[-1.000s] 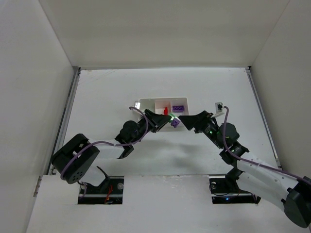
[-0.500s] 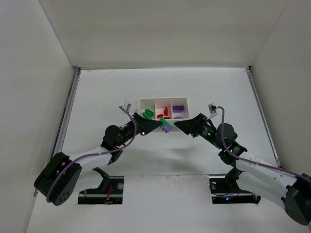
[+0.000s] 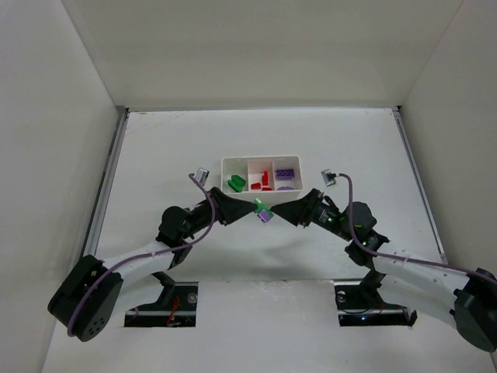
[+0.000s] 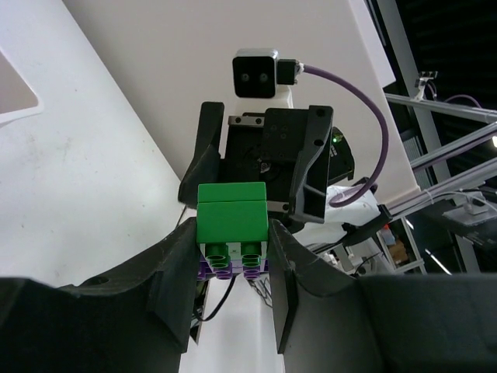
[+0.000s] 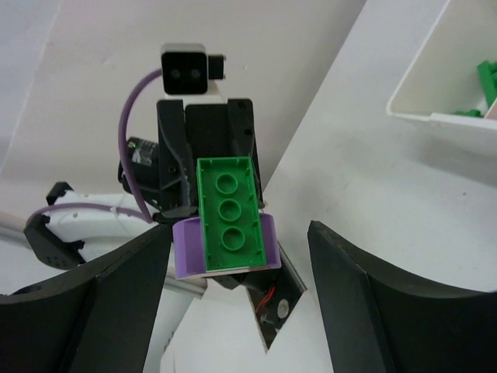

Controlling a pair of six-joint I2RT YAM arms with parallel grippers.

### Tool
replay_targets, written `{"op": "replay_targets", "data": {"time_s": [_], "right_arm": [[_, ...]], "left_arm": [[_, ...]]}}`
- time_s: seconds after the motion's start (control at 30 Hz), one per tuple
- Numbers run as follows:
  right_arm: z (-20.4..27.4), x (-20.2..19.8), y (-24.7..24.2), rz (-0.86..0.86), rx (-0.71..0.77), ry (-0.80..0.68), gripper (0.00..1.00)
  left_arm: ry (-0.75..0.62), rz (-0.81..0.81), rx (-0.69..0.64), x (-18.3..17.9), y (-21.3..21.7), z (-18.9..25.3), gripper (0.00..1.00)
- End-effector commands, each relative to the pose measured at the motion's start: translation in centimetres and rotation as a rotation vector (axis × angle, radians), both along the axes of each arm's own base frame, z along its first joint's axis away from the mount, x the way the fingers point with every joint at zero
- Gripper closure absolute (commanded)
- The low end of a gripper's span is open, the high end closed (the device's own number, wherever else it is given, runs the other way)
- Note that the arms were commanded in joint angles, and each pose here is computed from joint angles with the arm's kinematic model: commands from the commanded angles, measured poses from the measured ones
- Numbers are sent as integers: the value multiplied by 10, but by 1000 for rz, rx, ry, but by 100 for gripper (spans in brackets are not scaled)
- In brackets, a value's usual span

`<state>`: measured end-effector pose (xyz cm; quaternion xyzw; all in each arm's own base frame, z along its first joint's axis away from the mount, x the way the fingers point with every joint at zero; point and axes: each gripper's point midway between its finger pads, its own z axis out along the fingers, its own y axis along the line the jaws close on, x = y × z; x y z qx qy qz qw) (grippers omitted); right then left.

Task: Sort the legos into containers by color

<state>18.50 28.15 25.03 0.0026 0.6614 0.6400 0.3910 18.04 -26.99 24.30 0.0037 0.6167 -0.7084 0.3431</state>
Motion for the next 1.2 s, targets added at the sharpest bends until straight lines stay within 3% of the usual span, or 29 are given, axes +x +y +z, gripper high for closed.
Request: {"op": "replay_targets", "data": {"time_s": [0.0, 0.33, 0.6, 0.77, 1.07, 1.17], "right_arm": [[26, -12, 14, 73, 44, -83, 25], [24, -17, 32, 128, 32, -107, 45], [20, -23, 44, 178, 33, -92, 45], [26, -22, 44, 169, 56, -99, 57], [24, -9, 33, 110, 53, -97, 56], [20, -6, 34, 103, 43, -84, 43]], "left_arm": [[-208, -28, -109, -18, 5, 45, 83], [-191, -63, -103, -25, -1, 40, 83], [-191, -56, -100, -23, -1, 40, 83], [-188, -62, -101, -25, 0, 40, 83], [-183, -38, -92, -21, 4, 38, 83], [-180, -24, -93, -17, 5, 39, 83]]}}
